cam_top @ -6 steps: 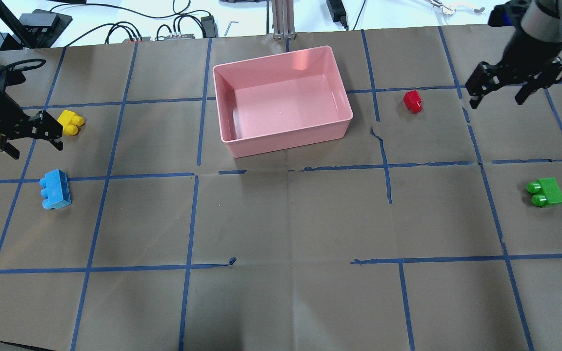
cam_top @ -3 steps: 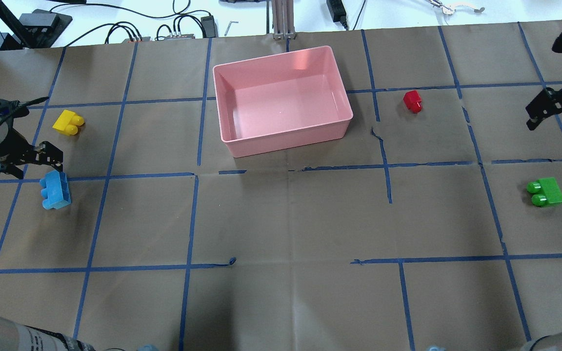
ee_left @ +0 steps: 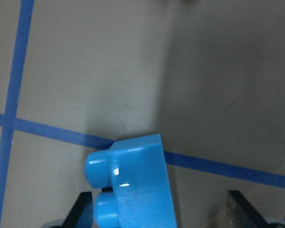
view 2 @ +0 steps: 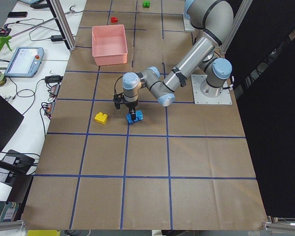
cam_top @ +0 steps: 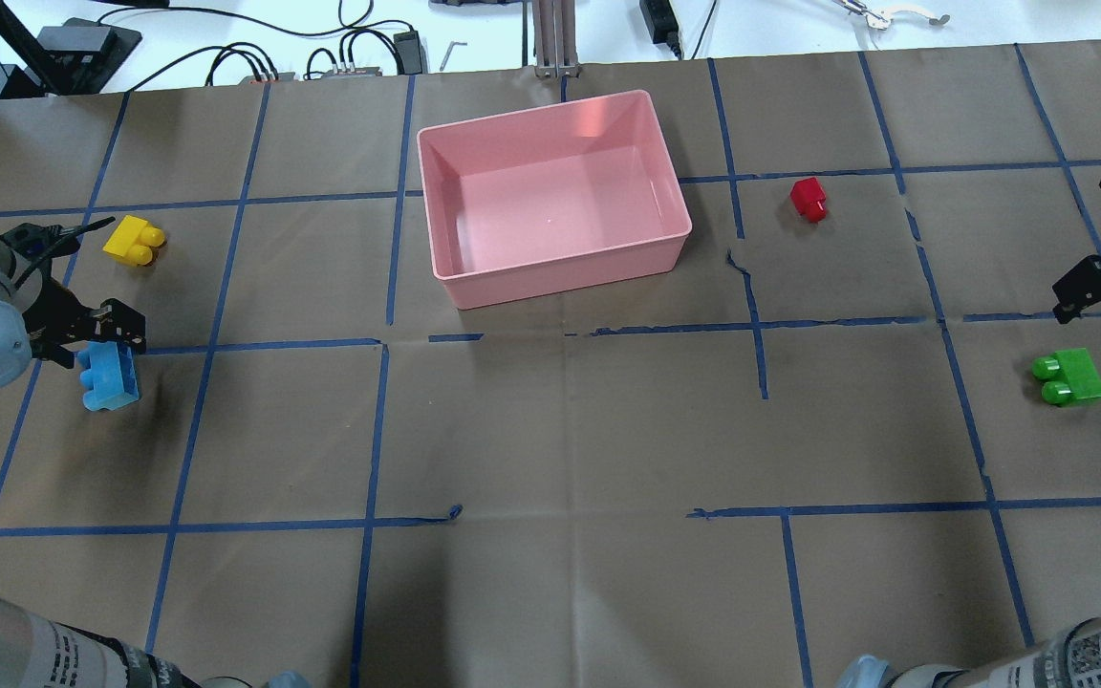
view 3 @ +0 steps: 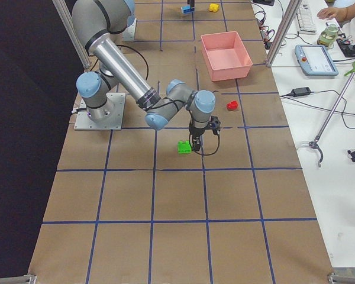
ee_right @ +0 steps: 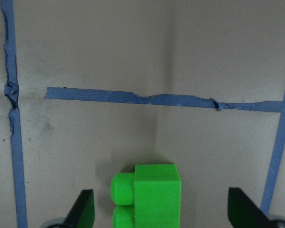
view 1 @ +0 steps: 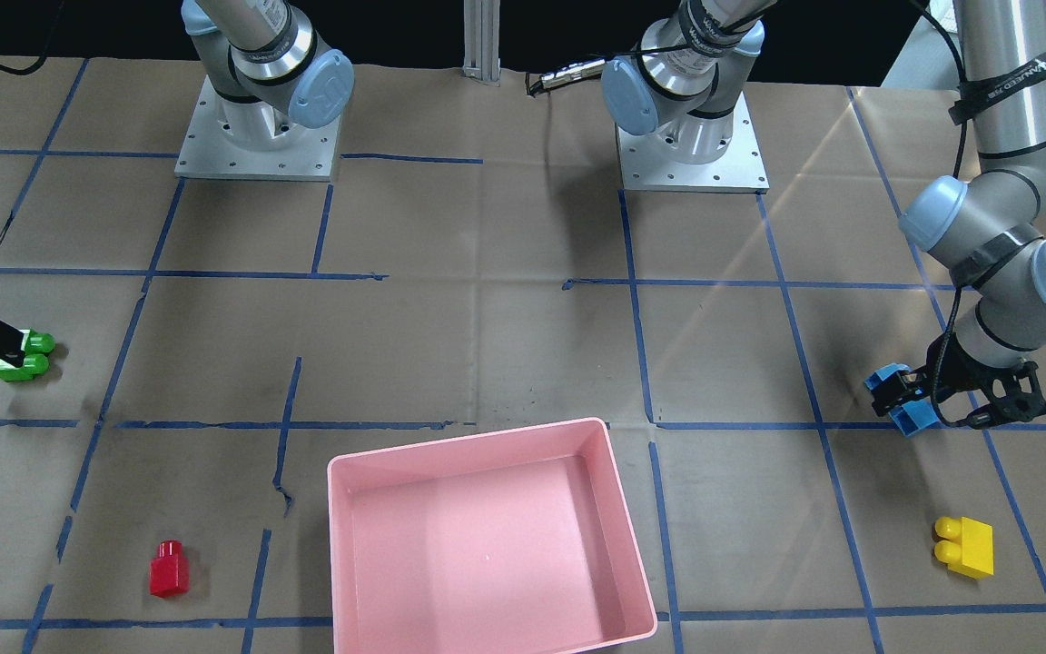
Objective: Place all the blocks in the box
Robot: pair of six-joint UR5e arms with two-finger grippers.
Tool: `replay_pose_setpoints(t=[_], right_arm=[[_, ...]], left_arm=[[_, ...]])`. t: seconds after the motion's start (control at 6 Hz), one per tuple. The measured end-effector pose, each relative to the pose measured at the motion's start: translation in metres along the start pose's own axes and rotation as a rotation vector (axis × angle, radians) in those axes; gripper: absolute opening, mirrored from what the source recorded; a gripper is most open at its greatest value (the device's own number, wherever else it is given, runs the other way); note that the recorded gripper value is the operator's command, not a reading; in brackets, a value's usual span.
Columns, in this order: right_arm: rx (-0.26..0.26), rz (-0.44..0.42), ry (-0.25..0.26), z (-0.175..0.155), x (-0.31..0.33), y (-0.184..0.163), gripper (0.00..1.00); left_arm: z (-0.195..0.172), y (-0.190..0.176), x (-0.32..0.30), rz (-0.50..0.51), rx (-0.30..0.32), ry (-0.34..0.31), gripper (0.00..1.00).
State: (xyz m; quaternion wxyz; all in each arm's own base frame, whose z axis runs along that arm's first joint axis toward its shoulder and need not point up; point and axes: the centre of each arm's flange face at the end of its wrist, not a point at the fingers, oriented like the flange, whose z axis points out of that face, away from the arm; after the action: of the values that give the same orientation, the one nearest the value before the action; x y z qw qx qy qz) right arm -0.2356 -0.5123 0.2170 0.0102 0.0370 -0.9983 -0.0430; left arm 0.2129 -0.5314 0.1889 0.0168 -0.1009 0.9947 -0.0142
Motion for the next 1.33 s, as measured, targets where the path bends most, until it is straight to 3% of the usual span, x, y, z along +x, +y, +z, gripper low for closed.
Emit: replay_pose_setpoints(t=[0.33,0.5,0.67,0.83,1.0,1.17,1.33], right_arm=[[-0.033,-0.002,-0.024,0.027,-0.005,0.006,1.00],[-0.041,0.000,-0.030,0.033,-0.005,0.007,0.92],[-0.044,0.002,-0.032,0.035,-0.005,0.006,0.64],[-0.045,0.004,-0.031,0.036,-0.005,0.006,0.44],[-0.045,0.006,-0.030,0.036,-0.004,0.006,0.39],[-0.045,0.006,-0.028,0.036,-0.004,0.006,0.39],[-0.039,0.006,-0.023,0.033,-0.003,0.005,0.39]], left_arm=[[0.007,0.001,-0.002,0.003,-0.020,-0.008,0.98],[0.014,0.003,-0.002,0.001,-0.033,-0.005,0.98],[0.018,0.003,-0.004,-0.002,-0.039,-0.003,0.98],[0.020,0.004,-0.011,-0.011,-0.041,-0.003,0.98],[0.021,0.006,-0.020,-0.025,-0.044,-0.002,0.98],[0.022,0.009,-0.025,-0.035,-0.048,0.001,0.92],[0.023,0.010,-0.027,-0.041,-0.049,0.006,0.67]])
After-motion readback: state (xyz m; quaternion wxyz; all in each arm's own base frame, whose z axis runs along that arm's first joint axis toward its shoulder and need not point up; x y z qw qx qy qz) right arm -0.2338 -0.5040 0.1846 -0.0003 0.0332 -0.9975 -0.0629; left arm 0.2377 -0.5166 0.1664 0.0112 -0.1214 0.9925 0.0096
